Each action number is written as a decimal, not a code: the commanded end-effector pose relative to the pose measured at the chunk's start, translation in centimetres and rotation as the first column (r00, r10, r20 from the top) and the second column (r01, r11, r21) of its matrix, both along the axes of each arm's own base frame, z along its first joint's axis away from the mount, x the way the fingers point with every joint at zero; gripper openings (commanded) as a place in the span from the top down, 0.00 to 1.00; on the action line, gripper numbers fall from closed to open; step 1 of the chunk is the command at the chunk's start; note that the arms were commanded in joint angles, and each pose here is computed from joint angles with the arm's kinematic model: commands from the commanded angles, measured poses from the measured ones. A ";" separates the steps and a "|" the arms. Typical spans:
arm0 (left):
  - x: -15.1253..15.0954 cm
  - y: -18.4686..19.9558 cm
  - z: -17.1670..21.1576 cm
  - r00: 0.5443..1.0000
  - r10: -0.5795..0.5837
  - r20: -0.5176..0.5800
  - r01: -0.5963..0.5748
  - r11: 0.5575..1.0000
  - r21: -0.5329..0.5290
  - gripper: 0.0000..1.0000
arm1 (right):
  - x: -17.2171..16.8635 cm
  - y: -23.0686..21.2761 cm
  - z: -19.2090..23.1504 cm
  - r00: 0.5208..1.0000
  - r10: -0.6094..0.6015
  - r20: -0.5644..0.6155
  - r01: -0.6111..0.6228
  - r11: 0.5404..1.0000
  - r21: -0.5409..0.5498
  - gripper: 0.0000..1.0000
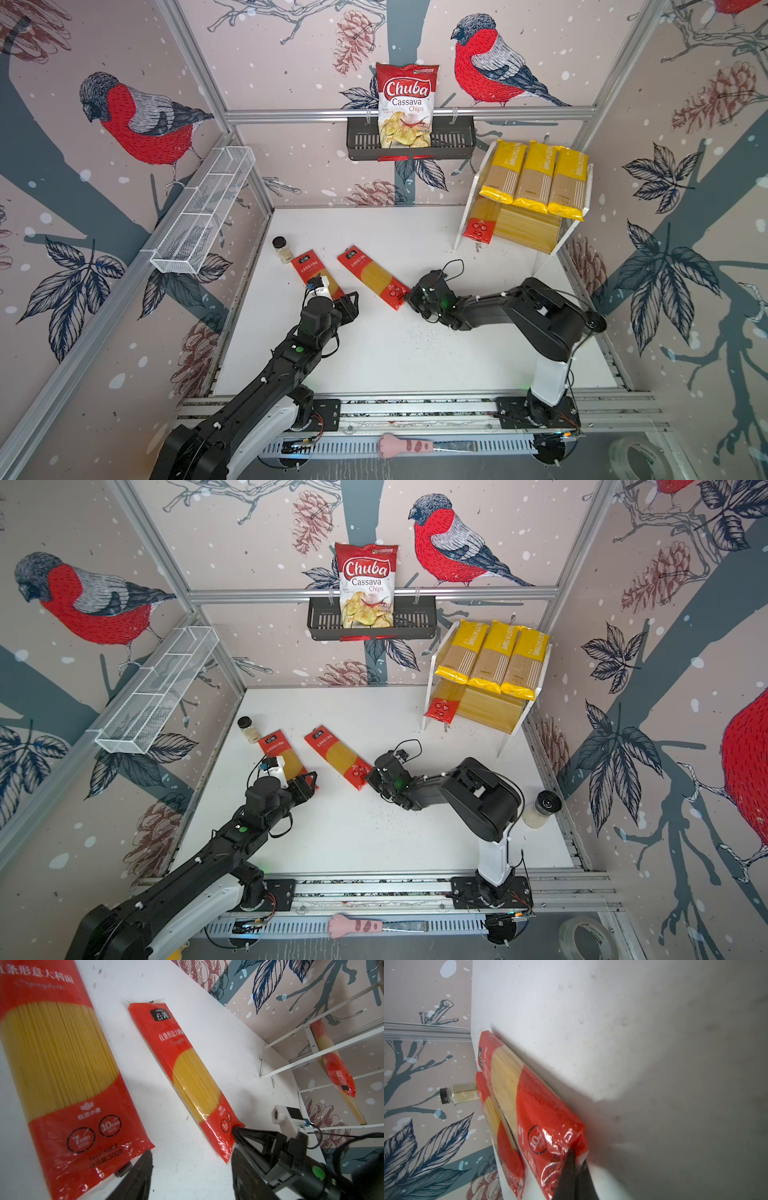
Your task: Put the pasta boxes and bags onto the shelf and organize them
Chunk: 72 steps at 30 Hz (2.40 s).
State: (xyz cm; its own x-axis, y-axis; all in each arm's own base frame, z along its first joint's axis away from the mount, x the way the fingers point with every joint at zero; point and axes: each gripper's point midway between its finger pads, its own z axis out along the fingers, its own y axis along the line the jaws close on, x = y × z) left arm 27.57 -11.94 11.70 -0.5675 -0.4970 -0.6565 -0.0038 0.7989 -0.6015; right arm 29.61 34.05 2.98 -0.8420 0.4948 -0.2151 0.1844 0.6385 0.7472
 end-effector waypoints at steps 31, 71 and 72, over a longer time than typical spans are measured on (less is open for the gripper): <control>1.1 -3.9 -1.9 0.990 -0.133 -0.041 0.133 0.991 0.001 0.40 | -1.3 3.8 4.0 0.812 0.546 0.209 -0.519 0.837 -0.172 0.58; 0.7 -4.9 -6.3 0.970 -0.184 -0.162 0.191 0.981 0.031 0.69 | -0.6 9.3 2.4 0.736 0.610 0.295 -0.623 0.780 -0.059 0.87; 0.7 -4.8 -6.1 0.971 -0.181 -0.159 0.188 0.982 0.034 0.68 | -0.4 9.2 2.6 0.741 0.602 0.297 -0.615 0.786 -0.061 0.88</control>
State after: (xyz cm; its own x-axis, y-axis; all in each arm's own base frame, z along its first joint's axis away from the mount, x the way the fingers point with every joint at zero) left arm 27.98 -16.52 4.67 -0.7523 -0.3528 -0.5564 0.0296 0.8256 -0.5635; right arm 29.03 42.91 4.20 -0.8868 -0.1016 -0.4508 -0.4304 0.5367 0.7258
